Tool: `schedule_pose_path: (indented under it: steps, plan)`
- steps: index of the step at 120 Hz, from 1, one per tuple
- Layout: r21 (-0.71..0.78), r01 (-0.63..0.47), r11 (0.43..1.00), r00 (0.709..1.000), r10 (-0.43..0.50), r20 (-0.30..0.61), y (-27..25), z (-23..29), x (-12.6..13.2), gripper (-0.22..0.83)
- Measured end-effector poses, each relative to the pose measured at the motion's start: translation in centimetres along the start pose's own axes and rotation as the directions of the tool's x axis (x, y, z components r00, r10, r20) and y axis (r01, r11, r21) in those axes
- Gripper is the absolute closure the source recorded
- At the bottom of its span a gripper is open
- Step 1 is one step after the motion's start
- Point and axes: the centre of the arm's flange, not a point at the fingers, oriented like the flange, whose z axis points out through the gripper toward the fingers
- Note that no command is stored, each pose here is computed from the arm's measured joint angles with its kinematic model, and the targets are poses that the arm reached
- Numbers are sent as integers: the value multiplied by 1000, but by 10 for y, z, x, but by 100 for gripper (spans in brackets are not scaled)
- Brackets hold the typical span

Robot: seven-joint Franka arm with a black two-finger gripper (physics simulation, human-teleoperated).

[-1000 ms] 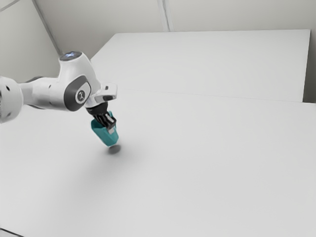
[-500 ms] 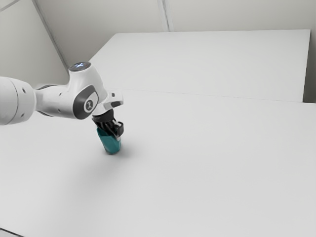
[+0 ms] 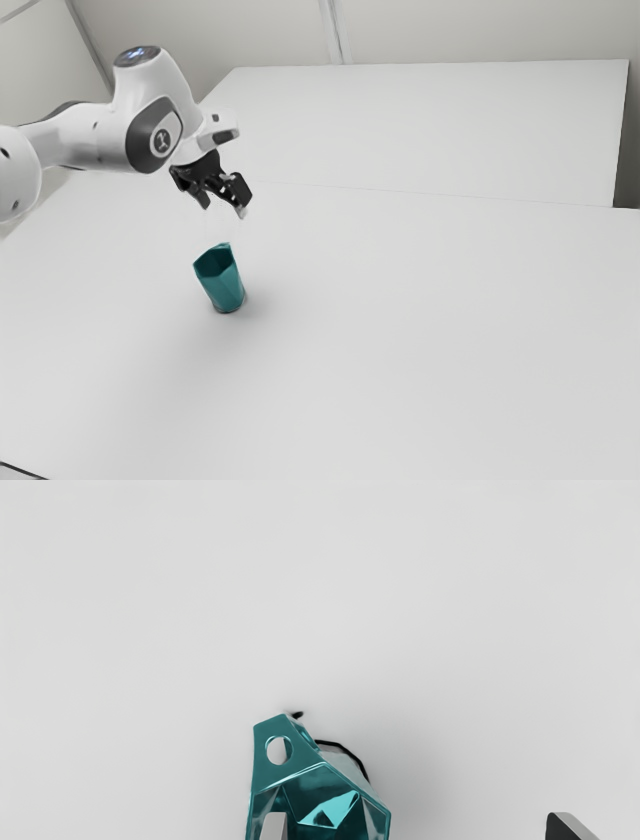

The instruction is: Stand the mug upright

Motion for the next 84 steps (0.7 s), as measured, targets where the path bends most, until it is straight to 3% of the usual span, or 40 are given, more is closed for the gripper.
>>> schedule_pose_path:
  steps: [31,84]
  plan:
    - [-19,14,1000,1000,-14,2,-7,-85,57,1]
    - [-41,5,999,995,0,104,-1,-127,48,0]
